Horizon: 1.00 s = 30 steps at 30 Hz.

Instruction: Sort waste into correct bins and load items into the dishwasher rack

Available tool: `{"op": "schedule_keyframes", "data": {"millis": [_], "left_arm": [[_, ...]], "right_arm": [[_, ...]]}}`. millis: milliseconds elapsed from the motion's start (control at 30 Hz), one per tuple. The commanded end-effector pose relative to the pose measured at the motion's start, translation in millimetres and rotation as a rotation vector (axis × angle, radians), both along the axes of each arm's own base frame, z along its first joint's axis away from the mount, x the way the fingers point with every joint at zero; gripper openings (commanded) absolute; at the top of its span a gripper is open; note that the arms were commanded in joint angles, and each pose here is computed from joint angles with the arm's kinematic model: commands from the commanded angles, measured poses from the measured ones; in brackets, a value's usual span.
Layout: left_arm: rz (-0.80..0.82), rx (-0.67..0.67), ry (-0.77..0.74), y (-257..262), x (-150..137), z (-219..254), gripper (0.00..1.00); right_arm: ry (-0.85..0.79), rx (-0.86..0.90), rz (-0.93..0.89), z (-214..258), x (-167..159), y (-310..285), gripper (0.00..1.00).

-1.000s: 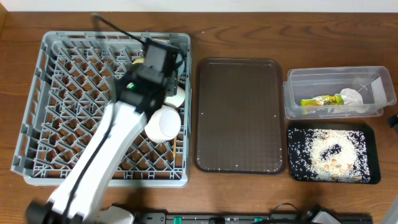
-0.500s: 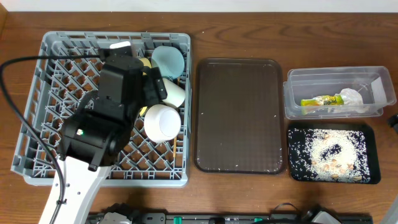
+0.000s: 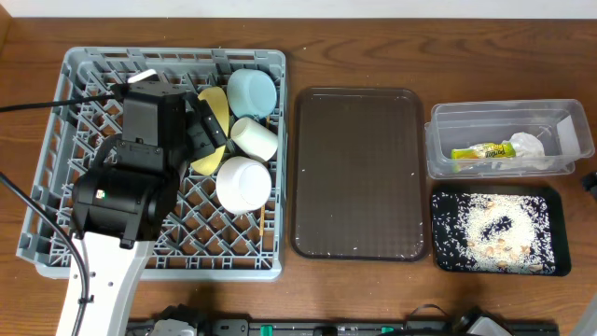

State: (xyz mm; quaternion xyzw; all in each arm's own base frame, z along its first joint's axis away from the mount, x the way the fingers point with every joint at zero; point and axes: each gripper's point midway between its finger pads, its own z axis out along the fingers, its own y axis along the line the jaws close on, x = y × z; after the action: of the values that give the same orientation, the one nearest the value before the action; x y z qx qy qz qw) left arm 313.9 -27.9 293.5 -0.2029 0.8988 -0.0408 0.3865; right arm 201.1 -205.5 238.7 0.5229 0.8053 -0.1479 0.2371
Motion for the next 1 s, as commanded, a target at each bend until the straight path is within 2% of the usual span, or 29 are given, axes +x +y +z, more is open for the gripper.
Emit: {"op": "schedule_keyframes", "data": {"millis": [0, 567, 733, 867, 967], "left_arm": [[0.003, -0.01, -0.008, 0, 0, 5, 0.89], [0.003, -0.01, -0.008, 0, 0, 5, 0.9], [0.003, -0.01, -0.009, 0, 0, 5, 0.91], [0.003, -0.01, -0.008, 0, 0, 5, 0.91], [0.003, -0.01, -0.008, 0, 0, 5, 0.91]], "right_arm": [[-0.004, -0.006, -0.012, 2, -3, -2, 0.99], [0.001, -0.003, 0.034, 1, 7, 7, 0.99], [-0.029, -0.02, 0.183, 10, 30, 42, 0.99], [-0.087, -0.044, 0.393, 25, 51, 96, 0.99], [-0.143, -0.058, 0.546, 38, 55, 137, 0.99]]}}
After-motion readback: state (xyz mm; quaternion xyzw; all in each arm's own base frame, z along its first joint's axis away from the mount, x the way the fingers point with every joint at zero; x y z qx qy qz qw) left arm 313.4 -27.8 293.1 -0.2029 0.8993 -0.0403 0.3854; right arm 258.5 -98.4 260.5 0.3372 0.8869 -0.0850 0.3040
